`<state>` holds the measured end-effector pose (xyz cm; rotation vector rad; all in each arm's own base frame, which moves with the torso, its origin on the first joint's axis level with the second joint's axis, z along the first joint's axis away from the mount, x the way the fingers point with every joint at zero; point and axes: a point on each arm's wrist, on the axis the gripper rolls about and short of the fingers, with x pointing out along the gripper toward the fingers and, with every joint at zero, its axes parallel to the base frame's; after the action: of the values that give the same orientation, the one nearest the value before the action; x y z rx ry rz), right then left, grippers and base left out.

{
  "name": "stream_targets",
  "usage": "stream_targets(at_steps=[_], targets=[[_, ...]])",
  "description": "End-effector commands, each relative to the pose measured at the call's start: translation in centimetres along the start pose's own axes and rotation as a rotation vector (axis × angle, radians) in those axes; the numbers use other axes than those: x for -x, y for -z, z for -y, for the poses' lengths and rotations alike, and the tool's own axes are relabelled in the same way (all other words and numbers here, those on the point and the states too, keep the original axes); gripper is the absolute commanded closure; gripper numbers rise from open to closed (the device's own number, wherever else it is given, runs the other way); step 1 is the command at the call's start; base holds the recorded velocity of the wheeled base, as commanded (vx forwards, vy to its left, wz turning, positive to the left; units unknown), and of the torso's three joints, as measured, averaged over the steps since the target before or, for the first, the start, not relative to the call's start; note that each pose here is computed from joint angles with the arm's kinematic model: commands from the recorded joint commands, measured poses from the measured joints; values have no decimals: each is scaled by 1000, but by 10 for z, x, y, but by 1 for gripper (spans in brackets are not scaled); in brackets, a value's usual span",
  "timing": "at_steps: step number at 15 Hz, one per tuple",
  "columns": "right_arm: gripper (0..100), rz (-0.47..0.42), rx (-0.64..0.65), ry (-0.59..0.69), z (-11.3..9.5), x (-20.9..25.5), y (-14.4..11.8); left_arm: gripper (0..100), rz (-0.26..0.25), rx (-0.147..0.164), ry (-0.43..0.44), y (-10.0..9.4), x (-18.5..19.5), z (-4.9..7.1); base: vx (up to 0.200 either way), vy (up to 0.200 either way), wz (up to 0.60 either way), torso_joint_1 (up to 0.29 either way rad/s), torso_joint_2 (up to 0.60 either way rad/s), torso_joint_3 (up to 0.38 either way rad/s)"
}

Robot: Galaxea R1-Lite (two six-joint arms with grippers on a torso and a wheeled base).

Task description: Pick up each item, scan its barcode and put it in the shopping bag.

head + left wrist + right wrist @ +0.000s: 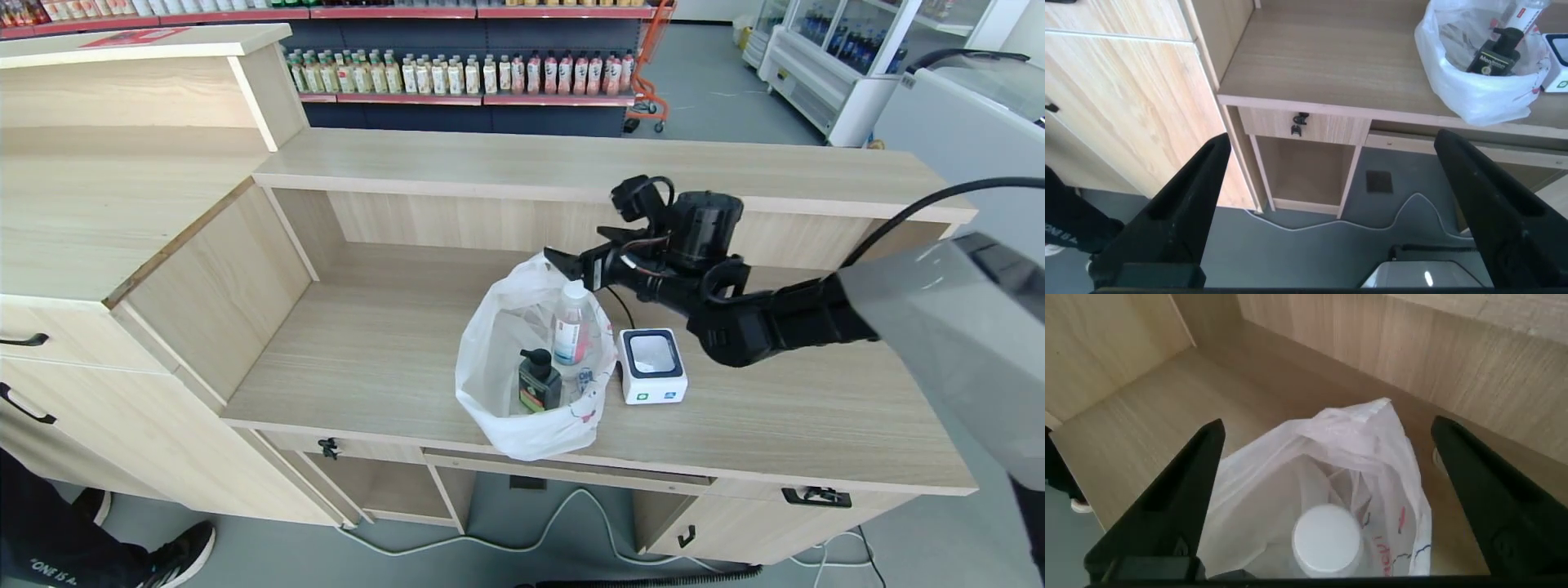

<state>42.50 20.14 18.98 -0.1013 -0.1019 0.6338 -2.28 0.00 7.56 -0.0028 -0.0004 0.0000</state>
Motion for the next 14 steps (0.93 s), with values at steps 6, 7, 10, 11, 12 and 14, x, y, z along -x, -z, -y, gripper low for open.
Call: stream_targets(at_steps=[6,7,10,11,12,14], targets=[[0,-359,-52,714,61,324,-36,0,-2,0,0,0,0,0,0,0,0,0,0,0],[0,-365,-95,717,37,351,-23,0,1,0,0,0,0,0,0,0,0,0,0,0],[0,-315,-128,666,-13,390,0,0,1,0,0,0,0,0,0,0,0,0,0,0],[0,-311,-118,617,-32,400,9,0,1,0,0,0,0,0,0,0,0,0,0,0],[0,-319,-119,576,-53,415,25,0,0,0,0,0,0,0,0,0,0,0,0,0],[0,-306,-105,570,-81,442,44,0,3,0,0,0,0,0,0,0,0,0,0,0]])
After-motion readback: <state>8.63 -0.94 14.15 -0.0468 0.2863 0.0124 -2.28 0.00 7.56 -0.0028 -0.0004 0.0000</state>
